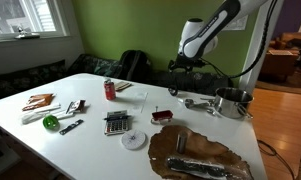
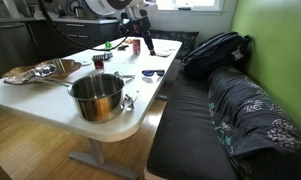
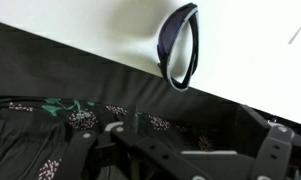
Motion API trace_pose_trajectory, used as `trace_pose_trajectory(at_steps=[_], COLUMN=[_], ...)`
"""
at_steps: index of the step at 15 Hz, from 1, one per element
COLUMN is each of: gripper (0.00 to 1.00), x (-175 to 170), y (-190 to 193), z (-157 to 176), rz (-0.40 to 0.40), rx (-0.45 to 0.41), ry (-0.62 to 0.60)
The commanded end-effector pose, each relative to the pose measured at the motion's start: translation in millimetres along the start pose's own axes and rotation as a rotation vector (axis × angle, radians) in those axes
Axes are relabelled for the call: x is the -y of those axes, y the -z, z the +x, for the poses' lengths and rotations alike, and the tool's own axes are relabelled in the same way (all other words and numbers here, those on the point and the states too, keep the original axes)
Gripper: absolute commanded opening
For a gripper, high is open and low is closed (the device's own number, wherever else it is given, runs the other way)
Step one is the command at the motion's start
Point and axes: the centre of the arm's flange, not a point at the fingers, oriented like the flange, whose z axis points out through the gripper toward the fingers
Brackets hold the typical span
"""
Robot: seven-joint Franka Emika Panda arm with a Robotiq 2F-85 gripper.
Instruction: Put the black pair of sunglasses inside the silver pot
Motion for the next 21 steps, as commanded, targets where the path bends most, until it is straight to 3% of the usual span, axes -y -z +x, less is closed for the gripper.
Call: trace_pose_trajectory(at_steps=[1,5,7,16,17,21], gripper=[1.00,1.00,0.73,0.05,0.00,0.02], x=[22,18,20,14,14,11], y=[-71,-109,-116,-104,-101,-54], z=[23,27,31,36,37,49], rz=[-0.002,-0.021,-0.029,-0.152,-0.166,-0.142], rx=[0.040,0.101,0.124,0.283,0.290,0.250], ry=[-0.055,-0.095,-0.099,-0.084,-0.087,-0.098])
